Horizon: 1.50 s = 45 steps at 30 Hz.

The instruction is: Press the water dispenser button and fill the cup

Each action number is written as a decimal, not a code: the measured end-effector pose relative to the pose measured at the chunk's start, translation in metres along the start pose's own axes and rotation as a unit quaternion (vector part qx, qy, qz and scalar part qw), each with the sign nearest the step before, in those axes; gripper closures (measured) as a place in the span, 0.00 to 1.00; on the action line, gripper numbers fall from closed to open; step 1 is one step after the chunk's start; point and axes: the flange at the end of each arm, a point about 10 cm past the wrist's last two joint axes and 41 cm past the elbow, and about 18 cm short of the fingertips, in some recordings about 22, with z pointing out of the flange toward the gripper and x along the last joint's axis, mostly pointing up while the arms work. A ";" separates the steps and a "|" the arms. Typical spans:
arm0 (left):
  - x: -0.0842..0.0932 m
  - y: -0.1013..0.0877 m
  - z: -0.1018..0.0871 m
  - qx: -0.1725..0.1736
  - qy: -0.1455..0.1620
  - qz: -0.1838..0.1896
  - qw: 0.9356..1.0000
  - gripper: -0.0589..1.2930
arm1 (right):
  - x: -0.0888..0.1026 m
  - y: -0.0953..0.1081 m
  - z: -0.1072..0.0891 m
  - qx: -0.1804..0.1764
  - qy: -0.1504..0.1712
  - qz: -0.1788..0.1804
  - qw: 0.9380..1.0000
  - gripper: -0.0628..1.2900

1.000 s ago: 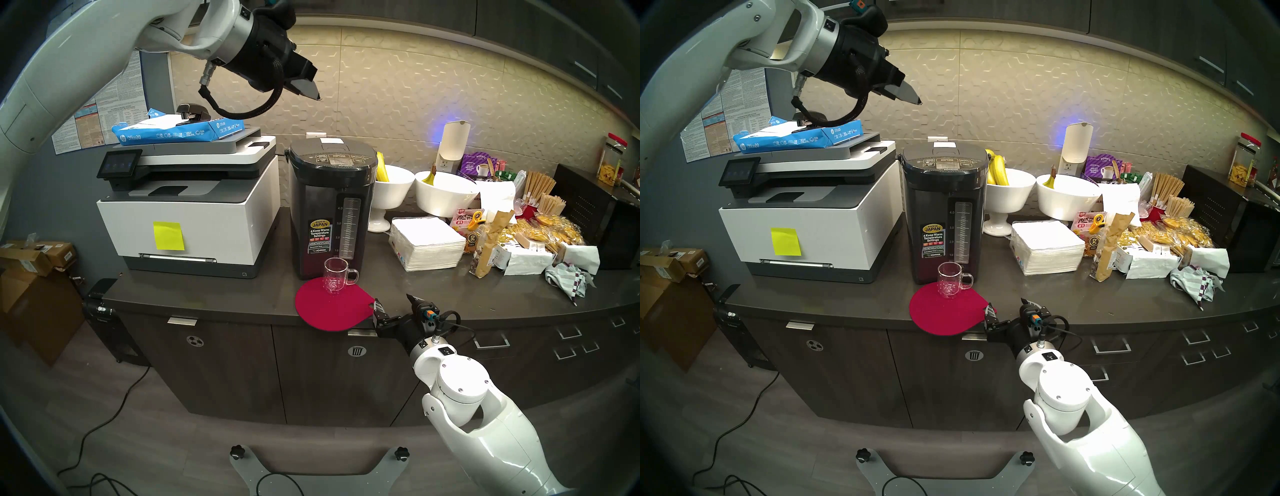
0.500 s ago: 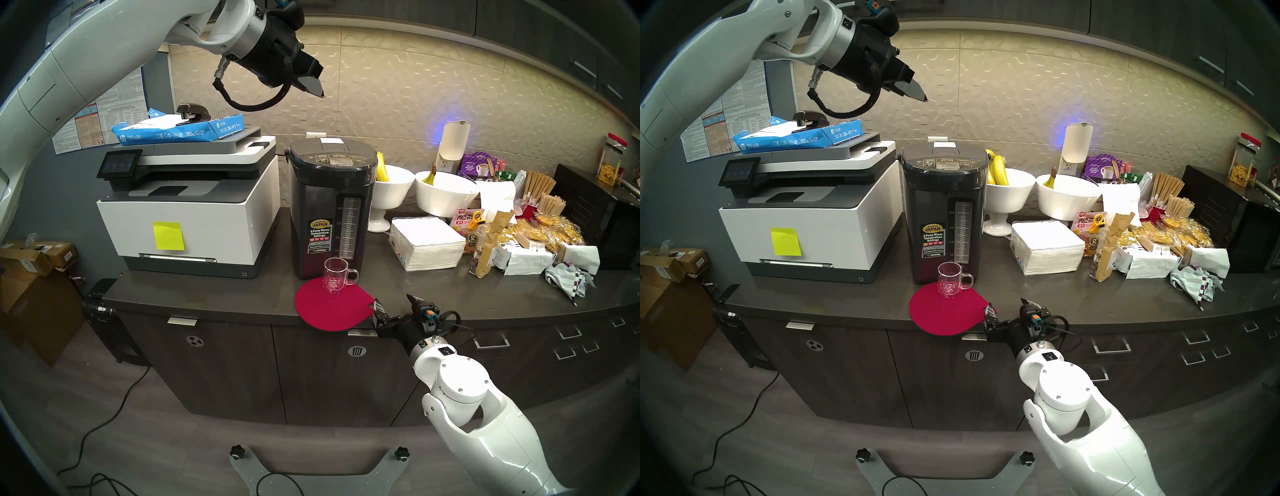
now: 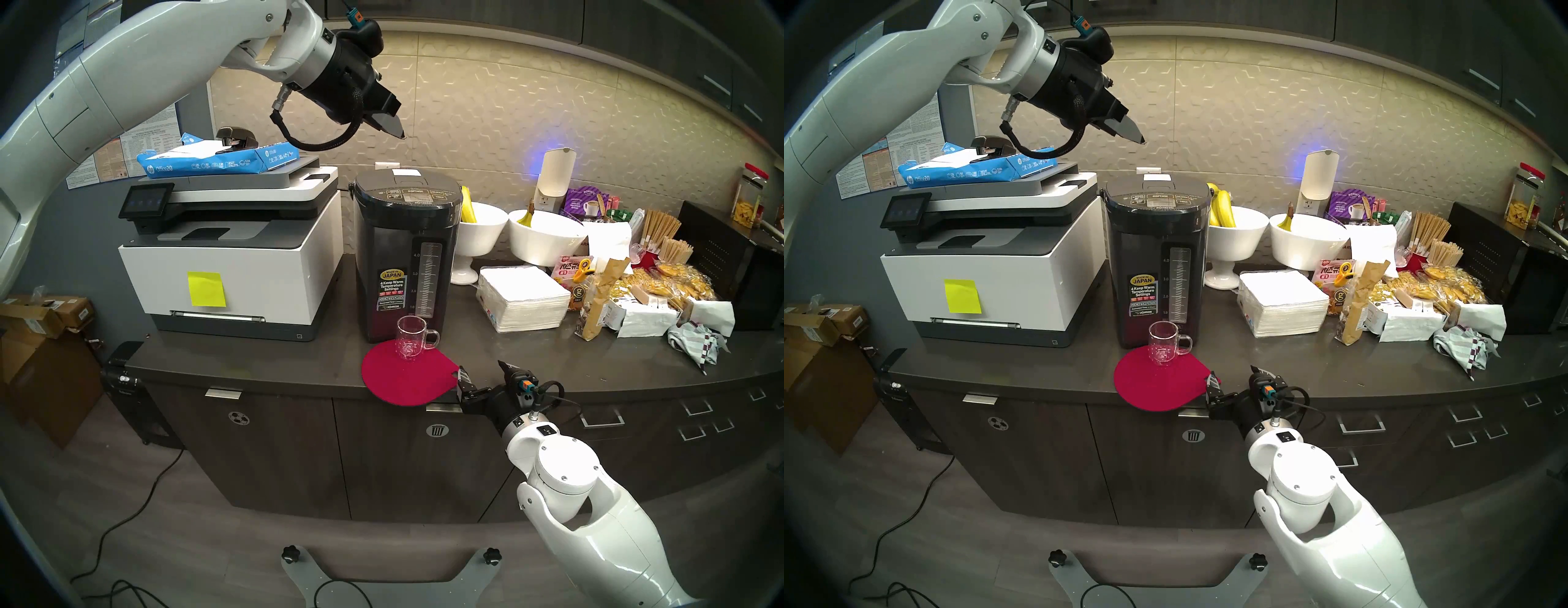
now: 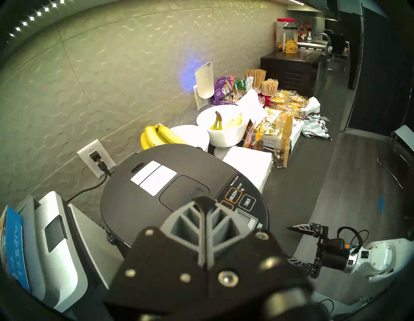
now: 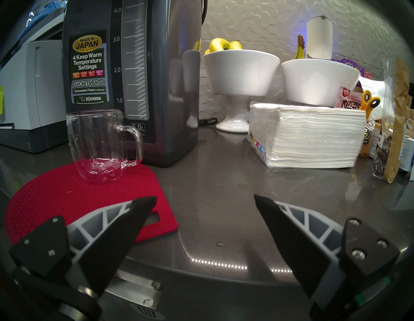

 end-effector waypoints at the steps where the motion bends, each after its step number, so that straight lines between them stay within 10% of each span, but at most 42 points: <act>1: -0.001 -0.001 0.002 -0.001 0.001 -0.002 1.000 0.97 | 0.000 0.000 0.000 0.000 0.000 0.000 1.000 0.03; 45: -0.017 0.011 0.056 -0.033 -0.023 0.012 0.999 0.97 | 0.000 0.000 0.000 0.000 0.000 0.000 1.000 0.03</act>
